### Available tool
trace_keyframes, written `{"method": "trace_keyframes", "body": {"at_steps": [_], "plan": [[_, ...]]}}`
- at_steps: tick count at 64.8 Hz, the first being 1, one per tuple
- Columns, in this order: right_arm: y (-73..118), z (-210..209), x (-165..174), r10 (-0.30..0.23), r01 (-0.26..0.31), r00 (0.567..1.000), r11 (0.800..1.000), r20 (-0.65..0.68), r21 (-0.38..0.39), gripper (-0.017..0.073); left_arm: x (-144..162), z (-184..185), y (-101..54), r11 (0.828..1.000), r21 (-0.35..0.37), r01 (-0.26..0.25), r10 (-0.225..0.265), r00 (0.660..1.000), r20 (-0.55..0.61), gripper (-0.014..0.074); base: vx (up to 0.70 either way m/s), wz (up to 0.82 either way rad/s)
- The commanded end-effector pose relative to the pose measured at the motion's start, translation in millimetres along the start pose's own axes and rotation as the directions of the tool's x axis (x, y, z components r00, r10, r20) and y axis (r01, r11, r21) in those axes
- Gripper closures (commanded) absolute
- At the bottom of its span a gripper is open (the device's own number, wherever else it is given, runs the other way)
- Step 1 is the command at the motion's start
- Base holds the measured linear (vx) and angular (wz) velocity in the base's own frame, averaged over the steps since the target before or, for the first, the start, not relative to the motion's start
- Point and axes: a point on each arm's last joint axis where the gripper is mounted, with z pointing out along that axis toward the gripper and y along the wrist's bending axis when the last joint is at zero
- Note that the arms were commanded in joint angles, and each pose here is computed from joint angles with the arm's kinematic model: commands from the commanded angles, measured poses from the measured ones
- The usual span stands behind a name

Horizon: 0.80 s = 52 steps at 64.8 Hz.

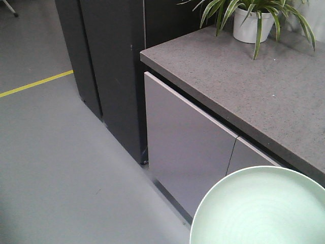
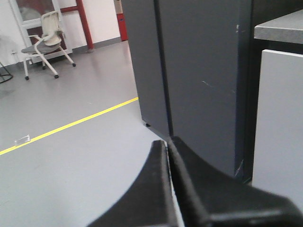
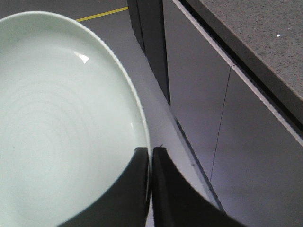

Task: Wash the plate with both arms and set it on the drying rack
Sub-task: 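Drive along the aisle toward the counter with the plant, then drive up to the stainless steel sink with the plate held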

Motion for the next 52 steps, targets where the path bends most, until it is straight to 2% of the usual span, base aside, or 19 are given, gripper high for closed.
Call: {"method": "trace_keyframes", "body": {"at_steps": [1, 52], "plan": [[0.6, -3.1, -12.0, 0.009, -0.010, 0.997, 1.000, 0.079, 0.003, 0.0561, -15.0, -3.8, -2.3, 1.000, 0.026, 0.005, -0.007, 0.995, 0.101, 0.0600, 0.05, -0.19], [0.6, -3.1, -12.0, 0.009, -0.010, 0.997, 1.000, 0.079, 0.003, 0.0561, -15.0, -3.8, -2.3, 1.000, 0.026, 0.005, -0.007, 0.995, 0.101, 0.0600, 0.07, -0.26]]}}
